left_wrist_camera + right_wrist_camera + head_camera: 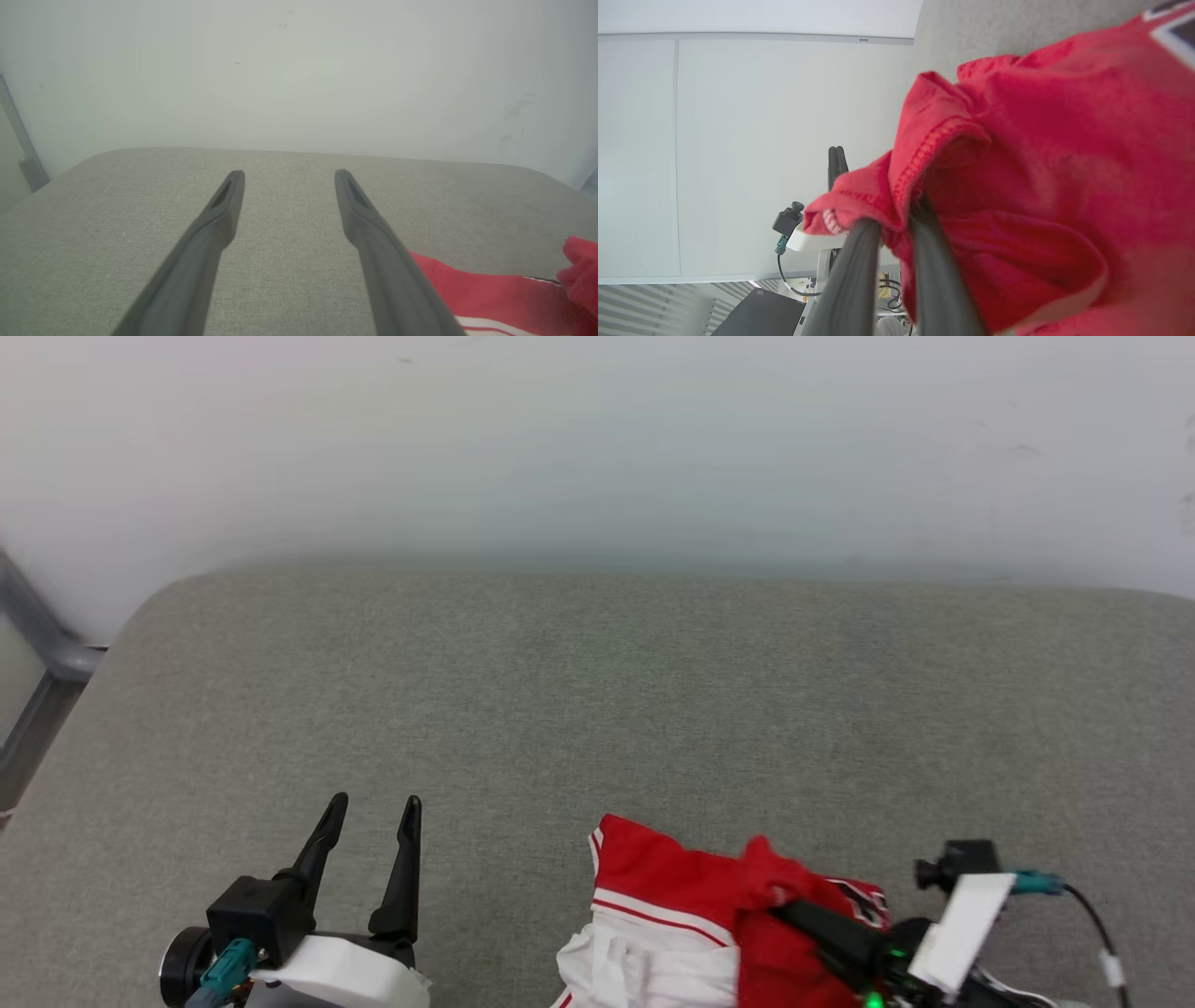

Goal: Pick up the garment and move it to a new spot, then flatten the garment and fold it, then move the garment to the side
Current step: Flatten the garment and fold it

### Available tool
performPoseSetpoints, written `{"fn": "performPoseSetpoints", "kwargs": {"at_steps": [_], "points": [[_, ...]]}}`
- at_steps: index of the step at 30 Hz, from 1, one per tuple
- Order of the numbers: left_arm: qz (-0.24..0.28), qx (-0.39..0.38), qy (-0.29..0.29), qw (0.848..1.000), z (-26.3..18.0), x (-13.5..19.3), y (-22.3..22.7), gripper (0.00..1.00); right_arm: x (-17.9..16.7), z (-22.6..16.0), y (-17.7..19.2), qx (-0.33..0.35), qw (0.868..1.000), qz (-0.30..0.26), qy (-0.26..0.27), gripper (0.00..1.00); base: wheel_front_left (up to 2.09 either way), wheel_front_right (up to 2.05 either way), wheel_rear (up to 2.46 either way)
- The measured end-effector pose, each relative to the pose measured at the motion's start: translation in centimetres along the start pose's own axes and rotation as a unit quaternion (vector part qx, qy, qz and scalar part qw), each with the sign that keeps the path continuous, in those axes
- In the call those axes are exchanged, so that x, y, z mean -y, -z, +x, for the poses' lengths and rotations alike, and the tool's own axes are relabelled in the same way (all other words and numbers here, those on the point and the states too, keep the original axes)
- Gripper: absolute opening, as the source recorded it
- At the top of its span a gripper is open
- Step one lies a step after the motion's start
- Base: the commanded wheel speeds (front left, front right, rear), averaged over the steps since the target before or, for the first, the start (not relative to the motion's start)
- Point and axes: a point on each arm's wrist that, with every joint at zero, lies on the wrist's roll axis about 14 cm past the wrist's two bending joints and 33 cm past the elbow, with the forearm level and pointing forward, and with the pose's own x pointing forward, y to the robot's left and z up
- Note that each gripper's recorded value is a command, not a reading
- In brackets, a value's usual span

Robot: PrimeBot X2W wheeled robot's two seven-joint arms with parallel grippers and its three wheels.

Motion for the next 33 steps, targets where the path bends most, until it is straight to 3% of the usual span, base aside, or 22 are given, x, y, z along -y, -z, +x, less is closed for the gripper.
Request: {"fn": "performPoseSetpoints", "kwargs": {"at_steps": [6,14,16,17,18,25,29,33], "points": [[-0.001,-0.003,-0.013,1.000,-0.4,-0.8,0.1,1.00,-1.8,4.4,3.4,-0.043,0.999,0.009,-0.031,0.00,0.00,0.00,0.00],[-0.002,-0.019,-0.030,0.999,-0.1,-1.9,1.2,1.00,2.4,7.0,4.7,-0.052,0.997,-0.030,0.054,0.02,0.00,0.00,0.00],[-0.003,-0.021,-0.032,0.999,0.0,-1.9,1.4,1.00,3.2,7.2,4.7,-0.050,0.996,-0.033,0.067,0.29,0.00,0.00,0.00],[-0.004,-0.021,-0.032,0.999,0.1,-1.9,1.4,1.00,3.4,7.3,4.8,-0.051,0.996,-0.036,0.071,0.48,0.00,0.00,0.00],[-0.004,-0.021,-0.032,0.999,0.2,-2.0,1.5,1.00,3.6,7.3,4.8,-0.050,0.995,-0.038,0.074,1.00,0.00,0.00,0.00],[-0.007,-0.019,-0.025,0.999,0.5,-1.5,1.5,1.00,2.1,7.8,4.6,-0.042,0.995,-0.068,0.058,1.00,0.00,0.00,0.00],[-0.006,-0.016,-0.021,1.000,0.7,-1.3,1.3,1.00,0.0,7.7,3.1,-0.017,0.990,-0.132,0.040,1.00,0.00,0.00,0.00],[-0.004,-0.014,-0.015,1.000,0.9,-1.0,1.2,1.00,-0.8,6.5,0.1,0.036,0.970,-0.233,0.051,1.00,0.00,0.00,0.00]]}}
